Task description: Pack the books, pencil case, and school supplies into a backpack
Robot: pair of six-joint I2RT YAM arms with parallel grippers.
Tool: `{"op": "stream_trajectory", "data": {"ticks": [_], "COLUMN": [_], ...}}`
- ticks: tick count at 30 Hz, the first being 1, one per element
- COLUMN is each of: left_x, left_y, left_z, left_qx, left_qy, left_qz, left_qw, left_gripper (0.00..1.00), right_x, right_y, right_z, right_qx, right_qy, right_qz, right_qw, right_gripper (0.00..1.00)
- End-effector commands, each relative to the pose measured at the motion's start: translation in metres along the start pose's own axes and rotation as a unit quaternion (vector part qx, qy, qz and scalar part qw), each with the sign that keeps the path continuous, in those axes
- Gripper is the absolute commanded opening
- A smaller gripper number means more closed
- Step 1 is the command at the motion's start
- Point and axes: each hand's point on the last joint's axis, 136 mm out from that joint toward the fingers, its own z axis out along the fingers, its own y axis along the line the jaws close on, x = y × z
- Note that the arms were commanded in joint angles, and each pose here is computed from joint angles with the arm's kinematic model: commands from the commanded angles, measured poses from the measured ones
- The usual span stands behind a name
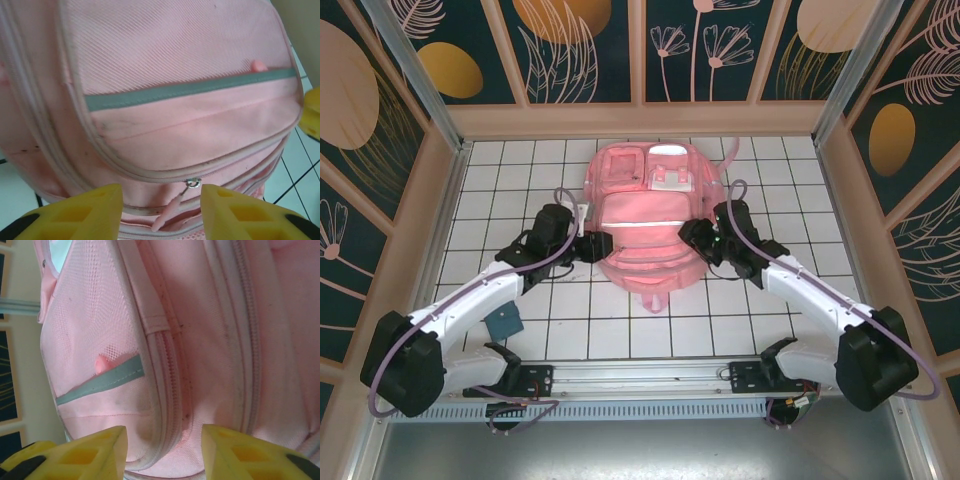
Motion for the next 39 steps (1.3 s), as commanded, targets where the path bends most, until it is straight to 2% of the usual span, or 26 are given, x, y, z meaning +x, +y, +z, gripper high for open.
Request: {"op": "stream_trajectory", "data": {"ticks": [1,6,10,13,21,24,28,39], "left_x": [0.015,0.020,0.025,0.027,0.025,0.024,0.020,0.011], "left_y": [0.002,0.001,-0.007,-0.006,-0.011,-0.006,-0.005,-0.019], "left_z": [0.010,0.019,0.028,0.032,0.030,0.028,0.025,0.026], "left_qx": [-0.007,-0.005,0.022,0.023,0.037,0.017,0.012,0.044], "left_qy": [0.029,0.045,0.063,0.068,0.062,0.056,0.047,0.035], "left_qz": [0.032,0.045,0.050,0.051,0.055,0.057,0.058,0.062], "left_qw": [0.999,0.998,0.997,0.996,0.996,0.997,0.997,0.996], "left_gripper": [0.45,0.43,0.42,0.37,0.16,0.10,0.03,0.00], "right_x": [-0.008,-0.010,-0.012,-0.012,-0.018,-0.018,-0.018,-0.001], "right_y": [0.030,0.034,0.037,0.036,0.036,0.044,0.049,0.060], "right_z": [-0.002,-0.003,-0.003,-0.003,-0.004,-0.006,-0.012,-0.025], "right_qx": [-0.046,-0.046,-0.048,-0.046,-0.038,-0.056,-0.070,-0.136], "right_qy": [0.002,0.000,-0.001,0.000,-0.013,-0.013,-0.016,0.016], "right_qz": [-0.019,-0.027,-0.031,-0.031,-0.028,-0.032,-0.024,0.007], "right_qw": [0.999,0.999,0.998,0.998,0.999,0.998,0.997,0.991], "right_gripper": [0.38,0.35,0.34,0.33,0.29,0.32,0.42,0.41]}}
